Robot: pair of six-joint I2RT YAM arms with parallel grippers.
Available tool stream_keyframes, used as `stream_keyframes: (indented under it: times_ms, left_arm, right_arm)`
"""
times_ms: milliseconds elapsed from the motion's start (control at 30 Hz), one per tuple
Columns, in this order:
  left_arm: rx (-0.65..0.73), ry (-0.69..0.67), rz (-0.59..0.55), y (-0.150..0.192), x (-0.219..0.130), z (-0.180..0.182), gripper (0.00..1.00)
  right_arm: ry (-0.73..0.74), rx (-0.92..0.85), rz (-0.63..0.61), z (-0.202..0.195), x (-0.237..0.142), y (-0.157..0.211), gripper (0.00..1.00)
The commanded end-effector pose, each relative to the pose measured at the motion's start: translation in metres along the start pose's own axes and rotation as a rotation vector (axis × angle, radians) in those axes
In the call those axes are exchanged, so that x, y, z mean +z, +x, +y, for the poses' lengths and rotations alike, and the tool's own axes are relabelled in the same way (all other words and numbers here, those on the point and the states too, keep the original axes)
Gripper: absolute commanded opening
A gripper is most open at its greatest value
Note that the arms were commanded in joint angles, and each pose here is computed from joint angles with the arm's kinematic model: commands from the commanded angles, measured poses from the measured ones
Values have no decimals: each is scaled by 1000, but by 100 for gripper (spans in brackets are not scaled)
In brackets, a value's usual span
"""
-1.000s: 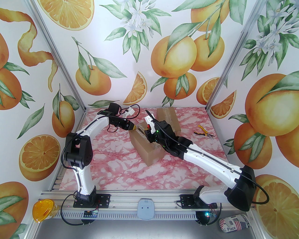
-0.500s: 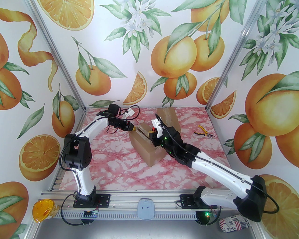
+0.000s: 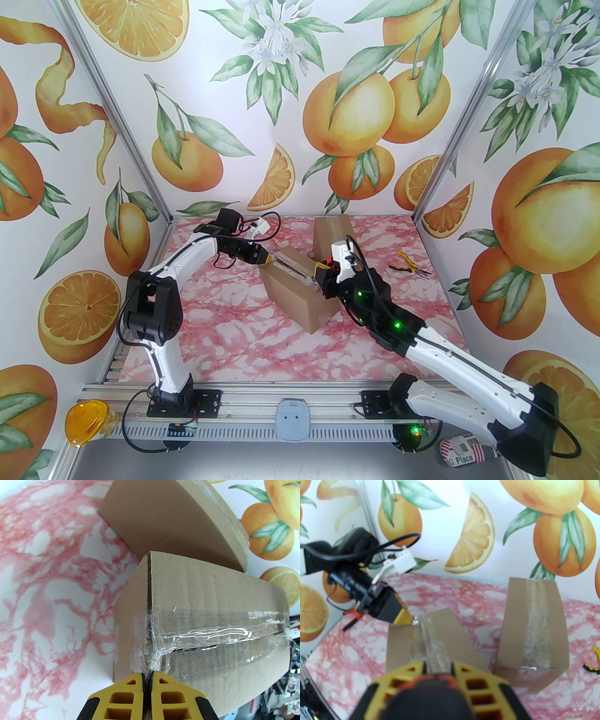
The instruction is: Unpack the express box
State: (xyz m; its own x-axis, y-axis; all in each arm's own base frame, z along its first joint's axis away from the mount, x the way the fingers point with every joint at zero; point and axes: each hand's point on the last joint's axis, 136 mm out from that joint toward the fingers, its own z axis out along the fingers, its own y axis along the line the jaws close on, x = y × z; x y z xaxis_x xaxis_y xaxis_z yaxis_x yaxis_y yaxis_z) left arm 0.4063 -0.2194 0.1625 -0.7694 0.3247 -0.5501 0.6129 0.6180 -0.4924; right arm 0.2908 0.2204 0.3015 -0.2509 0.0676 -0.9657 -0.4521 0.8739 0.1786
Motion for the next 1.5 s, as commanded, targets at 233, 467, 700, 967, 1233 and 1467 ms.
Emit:
stream_keyframes:
  times_ms: [233,467,700,967,1233,1467]
  left_arm:
    - [-53,-401,19,15,-32,99,0]
    - [-62,-425,9,12,-38,104,0]
    - [-58,-425,-2,9,-40,102,0]
    - [-55,-409,-32,5,-44,95,0]
    - [8,-343,-106,-26,-57,59,4]
    - [104,-183,-142,-60,-49,-6,41]
  right_arm:
    - [110,-49,-7,-32,-22,10,0]
    - [100,-56,-38,-34,-33,3,0]
    - [124,-69,-19,-41,-38,10,0]
    - [133,-55,-54,-44,-38,-1,0]
    - [125,-60,-83,-42,-40,-20,0]
    - [107,-64,-33,-39,-34,-7,0]
